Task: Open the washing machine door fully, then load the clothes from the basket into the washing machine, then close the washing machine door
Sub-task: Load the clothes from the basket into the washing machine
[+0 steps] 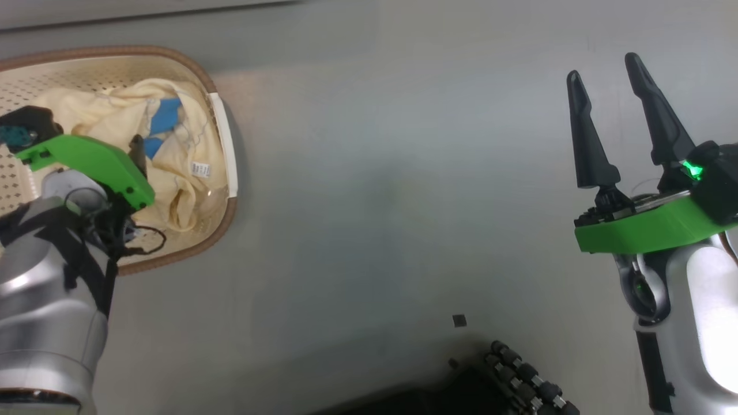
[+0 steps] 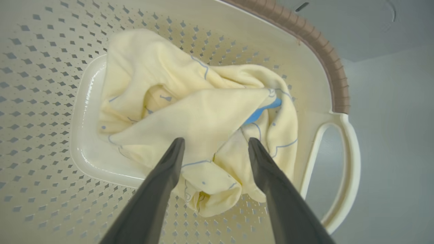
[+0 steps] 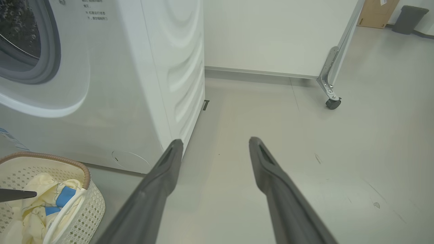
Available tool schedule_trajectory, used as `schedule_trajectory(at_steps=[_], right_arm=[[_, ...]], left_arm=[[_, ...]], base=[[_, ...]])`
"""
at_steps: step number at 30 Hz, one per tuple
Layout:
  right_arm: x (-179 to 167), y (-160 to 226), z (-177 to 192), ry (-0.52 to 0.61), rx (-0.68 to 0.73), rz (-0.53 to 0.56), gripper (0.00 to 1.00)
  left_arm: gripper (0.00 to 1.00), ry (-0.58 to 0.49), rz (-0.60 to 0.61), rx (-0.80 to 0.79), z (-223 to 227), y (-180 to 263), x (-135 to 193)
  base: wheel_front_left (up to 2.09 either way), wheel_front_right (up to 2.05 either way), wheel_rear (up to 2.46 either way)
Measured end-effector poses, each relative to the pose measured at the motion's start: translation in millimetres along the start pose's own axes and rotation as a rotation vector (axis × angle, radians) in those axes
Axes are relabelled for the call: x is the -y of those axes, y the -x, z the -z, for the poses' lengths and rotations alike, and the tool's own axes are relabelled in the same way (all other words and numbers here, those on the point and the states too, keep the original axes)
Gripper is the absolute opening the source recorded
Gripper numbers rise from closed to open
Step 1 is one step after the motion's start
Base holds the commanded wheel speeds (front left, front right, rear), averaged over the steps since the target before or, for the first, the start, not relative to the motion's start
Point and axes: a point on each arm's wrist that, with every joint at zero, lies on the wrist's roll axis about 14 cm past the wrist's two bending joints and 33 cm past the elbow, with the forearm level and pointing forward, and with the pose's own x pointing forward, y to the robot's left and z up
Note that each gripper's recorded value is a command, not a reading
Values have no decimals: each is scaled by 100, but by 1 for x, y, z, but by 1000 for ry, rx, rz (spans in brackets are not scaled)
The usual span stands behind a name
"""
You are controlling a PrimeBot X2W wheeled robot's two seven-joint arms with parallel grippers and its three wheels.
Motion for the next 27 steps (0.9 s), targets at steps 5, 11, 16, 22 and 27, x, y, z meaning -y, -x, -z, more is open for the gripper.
schedule_trajectory(at_steps=[5,11,16,22,27], right_arm=[[6,-5,19,12,-36,11,100],[11,-5,42,20,-88,25,100],[17,-3,55,20,-115,41,100],[22,-1,64,29,-140,52,100],[22,-1,64,27,-137,55,100]], left_arm=[[100,4,-20,-58,11,-25,-15],[100,7,-34,-115,29,-50,-26],[100,-3,-66,-97,31,-67,-33],[0,-22,-105,-71,34,-79,-38],[0,-26,-109,-58,33,-77,-39]], base=[[0,0,0],[0,0,0],[0,0,0],[0,0,0],[0,0,0]])
